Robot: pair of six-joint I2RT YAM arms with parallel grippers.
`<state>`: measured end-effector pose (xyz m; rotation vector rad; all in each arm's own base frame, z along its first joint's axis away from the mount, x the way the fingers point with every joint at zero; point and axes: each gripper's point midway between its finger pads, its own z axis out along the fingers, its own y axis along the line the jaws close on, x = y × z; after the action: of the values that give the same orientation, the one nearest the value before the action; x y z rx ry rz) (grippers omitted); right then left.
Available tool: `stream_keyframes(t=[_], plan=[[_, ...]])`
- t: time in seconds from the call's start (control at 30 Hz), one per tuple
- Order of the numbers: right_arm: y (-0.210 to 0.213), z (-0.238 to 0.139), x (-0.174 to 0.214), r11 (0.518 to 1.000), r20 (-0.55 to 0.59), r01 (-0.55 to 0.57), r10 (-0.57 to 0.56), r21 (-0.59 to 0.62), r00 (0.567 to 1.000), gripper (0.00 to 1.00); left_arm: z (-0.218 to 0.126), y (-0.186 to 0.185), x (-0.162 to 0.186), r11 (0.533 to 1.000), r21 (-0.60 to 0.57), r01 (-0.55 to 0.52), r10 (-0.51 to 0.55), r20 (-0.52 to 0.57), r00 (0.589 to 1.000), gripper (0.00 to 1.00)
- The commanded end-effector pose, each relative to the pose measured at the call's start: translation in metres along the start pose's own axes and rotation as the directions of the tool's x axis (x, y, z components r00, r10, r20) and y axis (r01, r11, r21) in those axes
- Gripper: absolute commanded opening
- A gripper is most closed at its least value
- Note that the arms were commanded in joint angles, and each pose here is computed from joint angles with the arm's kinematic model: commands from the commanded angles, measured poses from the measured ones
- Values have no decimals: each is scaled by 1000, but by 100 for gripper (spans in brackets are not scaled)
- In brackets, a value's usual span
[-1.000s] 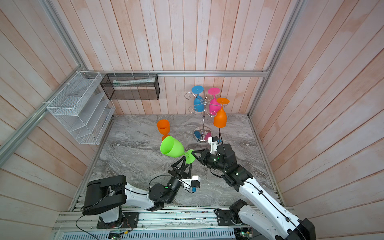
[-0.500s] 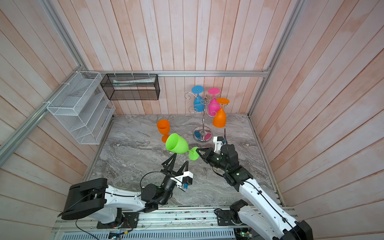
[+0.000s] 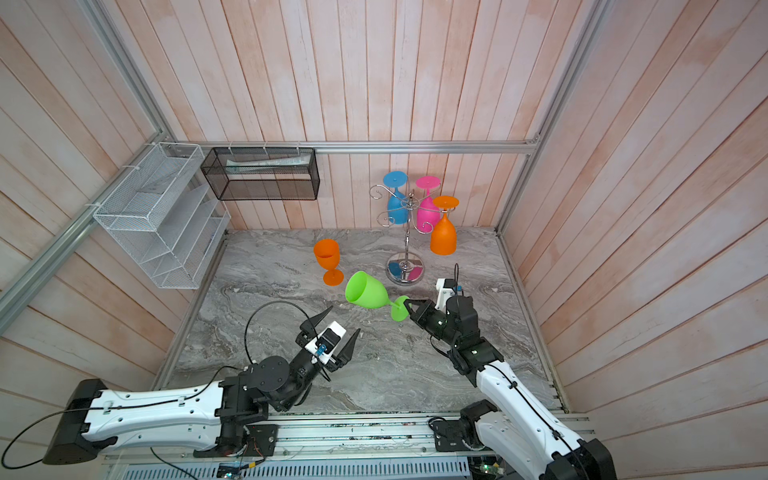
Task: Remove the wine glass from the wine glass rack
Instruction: 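Open the left gripper and move it to the green glass bowl, then close the left gripper on the green bowl while the right releases the foot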
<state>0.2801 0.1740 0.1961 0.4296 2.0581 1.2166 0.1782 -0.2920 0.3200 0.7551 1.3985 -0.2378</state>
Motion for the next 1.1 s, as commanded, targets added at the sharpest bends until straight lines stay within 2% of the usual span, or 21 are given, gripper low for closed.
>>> stream_keyframes(t=[0.0, 0.17, 0.23, 0.77, 0.9, 1.07], plan=[[8, -2, -10, 997, 58, 59, -57, -43, 997, 0, -2, -25, 25, 977, 181, 112, -81, -167, 983, 76], [10, -7, -8, 994, 75, 82, -76, -75, 994, 0, 8, -37, 21, 927, 313, 208, -134, -242, 961, 69], [13, -10, -7, 990, 86, 102, -94, -98, 992, 0, 14, -36, 21, 913, 331, 238, -152, -265, 952, 68], [19, -18, 0, 971, 115, 195, -179, -139, 977, 0, 37, -26, 7, 892, 348, 289, -207, -253, 945, 66], [19, -16, 2, 969, 112, 200, -185, -141, 976, 0, 42, -27, 5, 868, 376, 325, -233, -270, 934, 61], [19, -17, 3, 967, 114, 209, -194, -143, 974, 0, 50, -26, 4, 851, 388, 353, -256, -281, 925, 50]])
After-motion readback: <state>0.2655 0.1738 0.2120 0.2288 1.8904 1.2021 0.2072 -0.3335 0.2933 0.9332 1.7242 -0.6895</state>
